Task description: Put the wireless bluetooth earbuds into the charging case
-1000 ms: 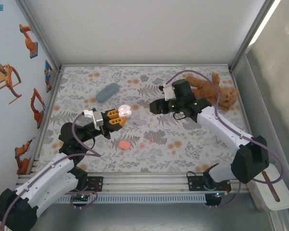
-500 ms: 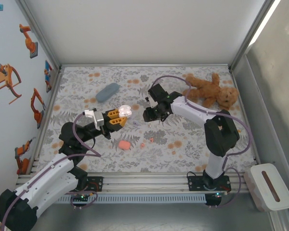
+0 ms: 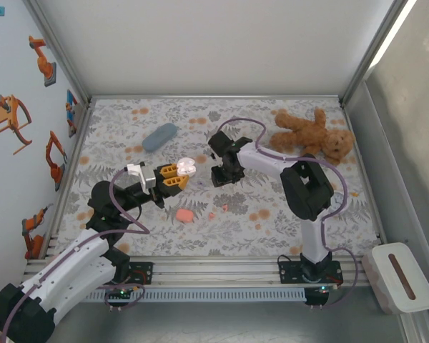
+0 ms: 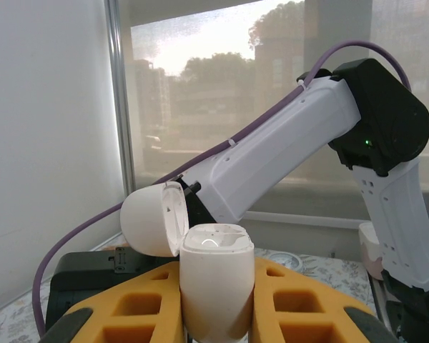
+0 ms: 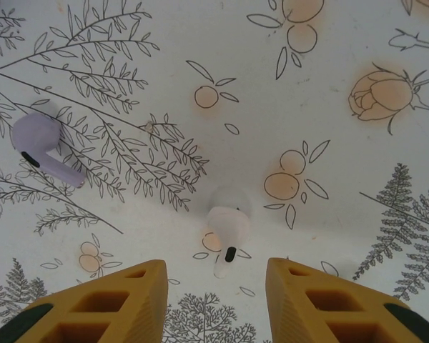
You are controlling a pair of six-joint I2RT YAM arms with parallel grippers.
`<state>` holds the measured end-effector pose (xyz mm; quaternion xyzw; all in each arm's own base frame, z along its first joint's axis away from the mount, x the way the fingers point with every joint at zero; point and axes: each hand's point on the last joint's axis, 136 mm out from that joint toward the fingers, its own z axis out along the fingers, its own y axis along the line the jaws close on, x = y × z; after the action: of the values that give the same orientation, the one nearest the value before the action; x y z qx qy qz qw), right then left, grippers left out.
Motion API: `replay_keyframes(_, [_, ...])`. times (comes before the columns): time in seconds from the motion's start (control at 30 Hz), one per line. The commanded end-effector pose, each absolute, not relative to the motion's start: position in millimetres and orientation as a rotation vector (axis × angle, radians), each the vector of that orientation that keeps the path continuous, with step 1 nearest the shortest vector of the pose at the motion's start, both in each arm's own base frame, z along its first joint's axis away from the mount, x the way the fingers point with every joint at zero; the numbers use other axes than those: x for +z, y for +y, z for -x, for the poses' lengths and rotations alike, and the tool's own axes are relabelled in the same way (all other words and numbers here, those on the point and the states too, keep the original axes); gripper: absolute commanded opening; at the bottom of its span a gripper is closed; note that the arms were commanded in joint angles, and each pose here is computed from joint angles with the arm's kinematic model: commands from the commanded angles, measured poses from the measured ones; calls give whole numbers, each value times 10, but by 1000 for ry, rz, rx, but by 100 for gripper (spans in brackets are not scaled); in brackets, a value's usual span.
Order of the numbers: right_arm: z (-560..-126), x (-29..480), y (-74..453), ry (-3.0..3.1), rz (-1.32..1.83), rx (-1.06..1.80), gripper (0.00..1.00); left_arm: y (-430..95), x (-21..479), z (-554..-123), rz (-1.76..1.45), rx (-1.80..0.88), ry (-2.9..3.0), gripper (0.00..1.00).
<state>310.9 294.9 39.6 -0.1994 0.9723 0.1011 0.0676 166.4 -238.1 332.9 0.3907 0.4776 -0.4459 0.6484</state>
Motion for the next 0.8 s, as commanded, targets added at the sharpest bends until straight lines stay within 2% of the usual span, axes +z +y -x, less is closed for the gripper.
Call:
replay_keyframes(0.0, [-3168,396,2952,2928,614,254,38,-2363,3501,-1620,-897,-987,1033,0])
replay_keyframes(0.57, [-3223,196,2949,2962,643,191,35,-2369,3516,-1626,-900,-983,1033,0])
replay_keyframes(0.77, [-3200,116,2939,2981,651,182,30,-2368,3508,-1626,-901,-983,1035,0])
